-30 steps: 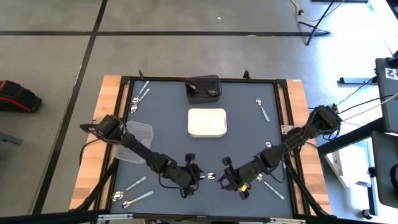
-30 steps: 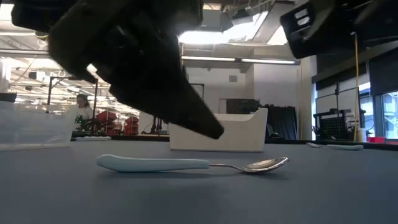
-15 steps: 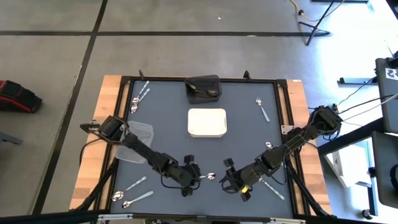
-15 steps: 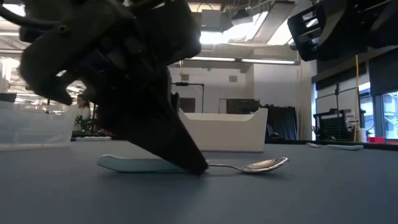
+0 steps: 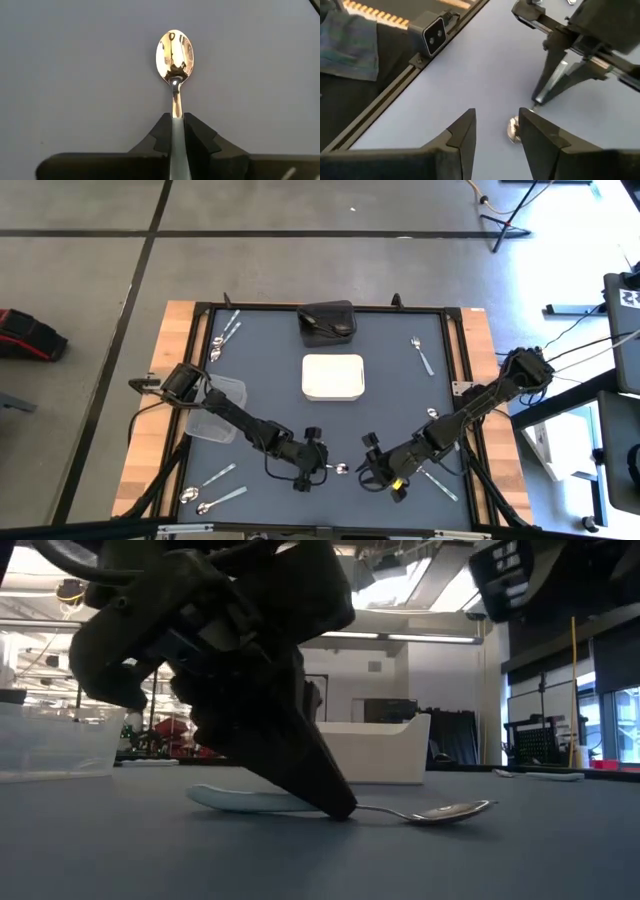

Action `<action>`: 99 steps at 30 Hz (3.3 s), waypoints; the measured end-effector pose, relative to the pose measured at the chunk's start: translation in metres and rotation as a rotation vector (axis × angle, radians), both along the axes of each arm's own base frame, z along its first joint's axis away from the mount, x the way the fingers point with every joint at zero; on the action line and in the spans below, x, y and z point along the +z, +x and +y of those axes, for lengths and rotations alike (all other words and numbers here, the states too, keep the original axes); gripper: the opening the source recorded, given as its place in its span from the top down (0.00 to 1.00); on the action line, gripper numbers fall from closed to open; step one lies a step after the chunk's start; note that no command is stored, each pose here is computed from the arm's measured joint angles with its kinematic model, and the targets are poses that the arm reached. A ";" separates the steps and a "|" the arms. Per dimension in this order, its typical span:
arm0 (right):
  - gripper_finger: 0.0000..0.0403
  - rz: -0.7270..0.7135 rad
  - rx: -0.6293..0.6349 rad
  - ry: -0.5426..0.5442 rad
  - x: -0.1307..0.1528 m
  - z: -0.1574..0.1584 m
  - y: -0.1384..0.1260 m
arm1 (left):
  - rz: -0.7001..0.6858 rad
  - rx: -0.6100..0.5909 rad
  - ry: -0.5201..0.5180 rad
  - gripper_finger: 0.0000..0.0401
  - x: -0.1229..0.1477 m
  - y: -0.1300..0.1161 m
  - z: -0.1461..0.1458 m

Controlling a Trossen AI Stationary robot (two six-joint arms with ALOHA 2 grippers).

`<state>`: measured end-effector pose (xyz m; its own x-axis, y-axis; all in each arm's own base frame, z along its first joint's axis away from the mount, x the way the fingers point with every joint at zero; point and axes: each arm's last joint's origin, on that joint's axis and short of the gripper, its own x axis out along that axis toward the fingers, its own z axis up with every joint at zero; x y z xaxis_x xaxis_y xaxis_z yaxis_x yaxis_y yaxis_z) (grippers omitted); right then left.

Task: Sort silverware by color (type)
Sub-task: Put the blue spoon into the white bin

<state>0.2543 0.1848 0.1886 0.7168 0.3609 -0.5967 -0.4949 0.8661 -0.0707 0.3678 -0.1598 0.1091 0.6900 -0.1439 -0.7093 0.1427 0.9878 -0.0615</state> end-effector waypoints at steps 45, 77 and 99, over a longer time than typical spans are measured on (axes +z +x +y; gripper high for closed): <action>0.66 -0.079 -0.450 -0.398 0.031 -0.050 -0.012 | -0.058 0.152 0.361 0.89 0.064 0.015 0.227; 0.66 0.067 -0.905 -0.294 0.040 -0.121 -0.018 | -0.057 0.155 0.343 0.70 0.110 -0.009 0.212; 0.66 0.639 -1.440 -0.116 0.028 -0.294 -0.071 | -0.047 0.130 0.281 0.70 0.102 -0.015 0.214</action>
